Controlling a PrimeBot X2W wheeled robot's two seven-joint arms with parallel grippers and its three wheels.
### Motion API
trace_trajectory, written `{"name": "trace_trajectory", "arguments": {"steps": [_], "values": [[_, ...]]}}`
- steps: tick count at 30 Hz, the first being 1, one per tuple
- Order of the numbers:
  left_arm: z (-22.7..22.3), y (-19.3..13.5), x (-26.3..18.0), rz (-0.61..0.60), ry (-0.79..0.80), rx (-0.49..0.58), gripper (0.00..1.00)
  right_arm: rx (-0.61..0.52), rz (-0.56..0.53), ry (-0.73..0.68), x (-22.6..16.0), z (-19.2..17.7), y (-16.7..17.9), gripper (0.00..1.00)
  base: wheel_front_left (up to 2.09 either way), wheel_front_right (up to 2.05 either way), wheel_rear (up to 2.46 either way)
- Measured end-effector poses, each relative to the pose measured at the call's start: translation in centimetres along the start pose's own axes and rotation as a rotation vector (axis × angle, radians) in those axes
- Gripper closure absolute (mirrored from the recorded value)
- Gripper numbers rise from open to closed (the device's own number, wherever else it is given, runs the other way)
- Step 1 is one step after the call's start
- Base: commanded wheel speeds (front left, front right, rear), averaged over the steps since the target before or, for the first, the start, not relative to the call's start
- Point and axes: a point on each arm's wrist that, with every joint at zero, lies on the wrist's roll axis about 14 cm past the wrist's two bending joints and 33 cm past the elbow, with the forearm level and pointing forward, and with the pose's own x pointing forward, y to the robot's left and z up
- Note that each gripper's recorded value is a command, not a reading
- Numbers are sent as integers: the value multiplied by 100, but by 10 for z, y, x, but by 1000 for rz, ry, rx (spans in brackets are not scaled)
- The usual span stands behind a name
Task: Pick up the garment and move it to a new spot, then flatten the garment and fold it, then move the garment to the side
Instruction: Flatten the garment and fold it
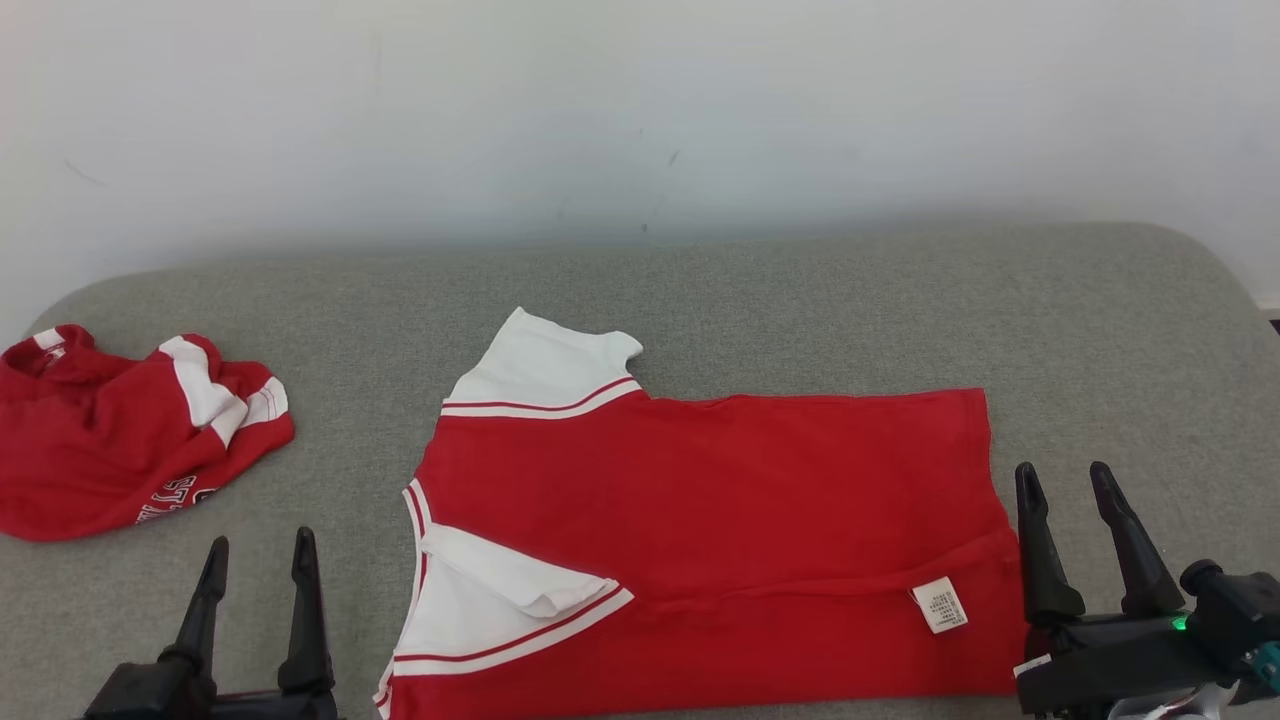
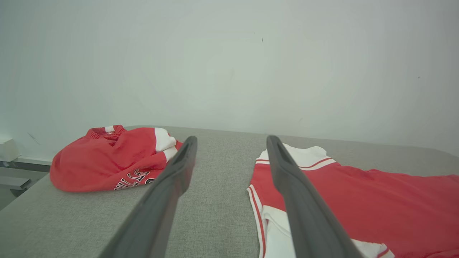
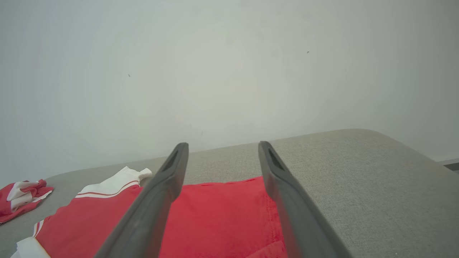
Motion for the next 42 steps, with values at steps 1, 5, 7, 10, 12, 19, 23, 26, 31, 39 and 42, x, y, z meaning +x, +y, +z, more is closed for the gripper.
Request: {"name": "trace_trajectory", "arguments": {"steps": [1, 5, 7, 10, 12, 19, 23, 26, 31, 39, 42], "values": [[0, 0, -1, 1, -1, 5, 0, -2, 1, -11, 0, 2, 1, 0, 0, 0, 0], [1, 1, -4, 6, -5, 16, 0, 13, -5, -20, -6, 2, 6, 0, 0, 0, 0], [-1, 2, -7, 17, 0, 20, 0, 11, -6, -14, -9, -1, 7, 0, 0, 0, 0], [-5, 3, -10, 23, 12, 26, 0, 14, -16, -8, -13, -4, 7, 0, 0, 0, 0], [-8, 4, -12, 21, 23, 43, 0, 16, -21, 4, -16, -9, 7, 0, 0, 0, 0], [-16, 8, -20, 25, 50, 58, 0, 10, -27, 29, -20, -16, 5, 0, 0, 0, 0], [-17, 9, -22, 24, 54, 58, 0, 11, -28, 44, -22, -21, 5, 0, 0, 0, 0], [-21, 9, -21, 26, 66, 49, 0, 14, -27, 55, -21, -24, 5, 0, 0, 0, 0], [-19, 5, 4, -26, 58, 65, 0, 0, -33, 61, -6, -26, -3, 0, 0, 0, 0], [19, -12, 90, -161, -4, 126, 0, -50, -50, 127, 50, -27, -28, 0, 0, 0, 0], [27, -18, 124, -201, 5, 153, 0, -63, -55, 166, 76, -30, -34, 0, 0, 0, 0]]}}
